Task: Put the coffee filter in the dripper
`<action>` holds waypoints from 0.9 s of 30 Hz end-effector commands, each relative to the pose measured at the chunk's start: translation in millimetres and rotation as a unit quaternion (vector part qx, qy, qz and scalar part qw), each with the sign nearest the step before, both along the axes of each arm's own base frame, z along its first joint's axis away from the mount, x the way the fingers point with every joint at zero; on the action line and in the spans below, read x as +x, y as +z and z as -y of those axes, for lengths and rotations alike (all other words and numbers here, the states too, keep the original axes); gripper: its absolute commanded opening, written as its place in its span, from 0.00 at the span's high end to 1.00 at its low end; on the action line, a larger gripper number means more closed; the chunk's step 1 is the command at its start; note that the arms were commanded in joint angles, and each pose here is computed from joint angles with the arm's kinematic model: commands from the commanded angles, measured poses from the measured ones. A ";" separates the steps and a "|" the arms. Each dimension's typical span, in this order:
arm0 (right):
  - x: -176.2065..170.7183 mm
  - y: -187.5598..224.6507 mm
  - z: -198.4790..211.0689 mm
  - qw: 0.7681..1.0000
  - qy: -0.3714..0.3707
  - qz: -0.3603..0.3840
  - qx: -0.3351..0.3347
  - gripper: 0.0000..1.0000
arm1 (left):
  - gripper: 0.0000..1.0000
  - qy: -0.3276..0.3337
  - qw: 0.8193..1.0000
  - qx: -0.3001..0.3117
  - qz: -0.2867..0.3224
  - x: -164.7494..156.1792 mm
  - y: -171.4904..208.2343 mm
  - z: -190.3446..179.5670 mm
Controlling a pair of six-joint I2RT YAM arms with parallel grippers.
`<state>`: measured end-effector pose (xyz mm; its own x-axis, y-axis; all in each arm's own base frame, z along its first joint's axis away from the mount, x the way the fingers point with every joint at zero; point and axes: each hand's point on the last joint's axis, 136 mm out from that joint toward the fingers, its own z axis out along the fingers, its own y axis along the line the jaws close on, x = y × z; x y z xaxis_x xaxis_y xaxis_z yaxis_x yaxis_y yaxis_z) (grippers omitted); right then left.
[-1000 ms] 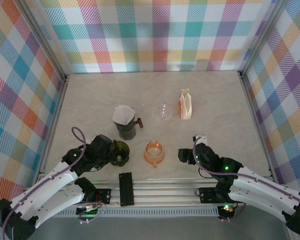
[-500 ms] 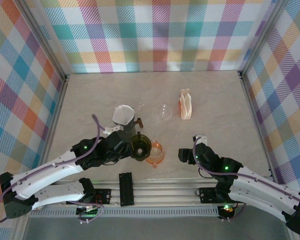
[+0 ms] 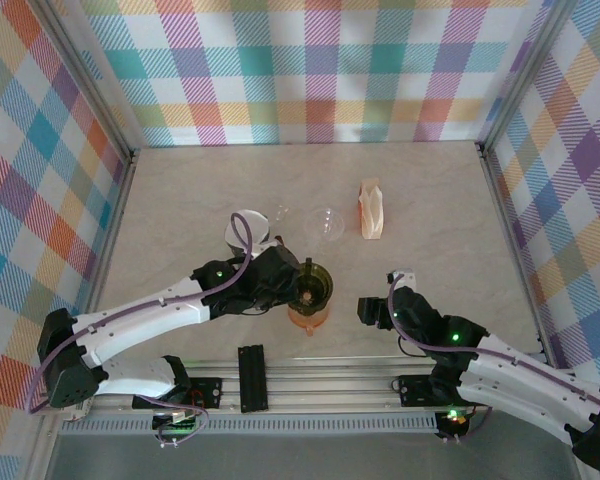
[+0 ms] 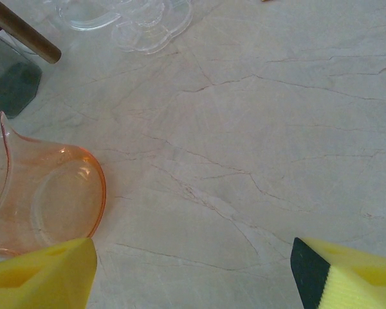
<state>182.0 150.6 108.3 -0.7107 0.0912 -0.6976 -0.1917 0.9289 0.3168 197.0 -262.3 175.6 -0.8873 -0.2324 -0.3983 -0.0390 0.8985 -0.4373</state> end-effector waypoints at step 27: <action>1.3 4.3 1.6 1.000 -0.007 0.002 0.003 0.19 | 0.95 0.019 0.999 -0.034 -0.012 13.3 -10.3 -4.2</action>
